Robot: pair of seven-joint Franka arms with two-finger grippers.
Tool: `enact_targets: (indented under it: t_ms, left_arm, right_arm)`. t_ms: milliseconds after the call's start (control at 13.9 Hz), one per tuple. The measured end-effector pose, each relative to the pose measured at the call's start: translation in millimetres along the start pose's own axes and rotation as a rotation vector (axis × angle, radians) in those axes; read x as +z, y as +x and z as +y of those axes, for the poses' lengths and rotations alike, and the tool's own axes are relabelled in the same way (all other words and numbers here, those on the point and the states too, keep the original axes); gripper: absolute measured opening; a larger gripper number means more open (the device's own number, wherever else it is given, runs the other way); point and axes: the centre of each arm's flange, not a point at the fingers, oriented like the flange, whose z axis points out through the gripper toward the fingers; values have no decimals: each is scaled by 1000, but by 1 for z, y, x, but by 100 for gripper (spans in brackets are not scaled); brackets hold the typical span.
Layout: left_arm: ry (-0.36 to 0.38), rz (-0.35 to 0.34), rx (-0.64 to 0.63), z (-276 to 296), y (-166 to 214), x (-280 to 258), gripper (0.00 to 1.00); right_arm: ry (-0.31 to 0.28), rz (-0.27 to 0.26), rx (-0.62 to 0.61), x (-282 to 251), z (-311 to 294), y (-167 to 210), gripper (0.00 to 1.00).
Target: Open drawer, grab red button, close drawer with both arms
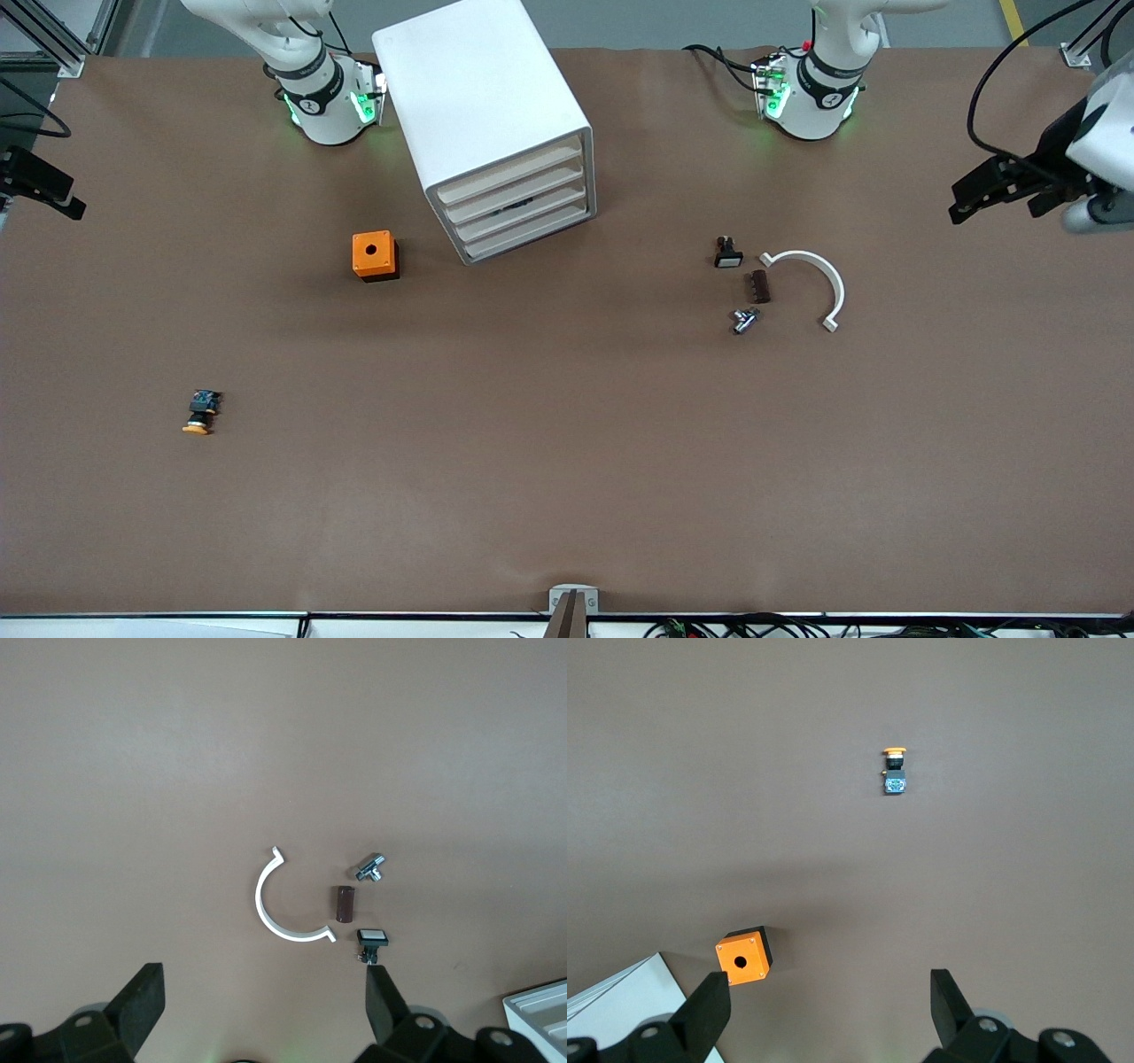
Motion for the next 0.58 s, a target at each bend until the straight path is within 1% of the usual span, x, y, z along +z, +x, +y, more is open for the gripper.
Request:
enact_targets:
  t_ms: [144,288,576]
  left_arm:
    - [7,-53,8,8,18,31,100]
    - [14,-101,-23,20,37,68,100]
    - [40,-181,-205,72,68,146,100]
  right_arm:
    - [0,0,0,0,0,0,100]
    - [0,0,0,0,0,0,100]
    - [0,-2,-1,0,0,0,100]
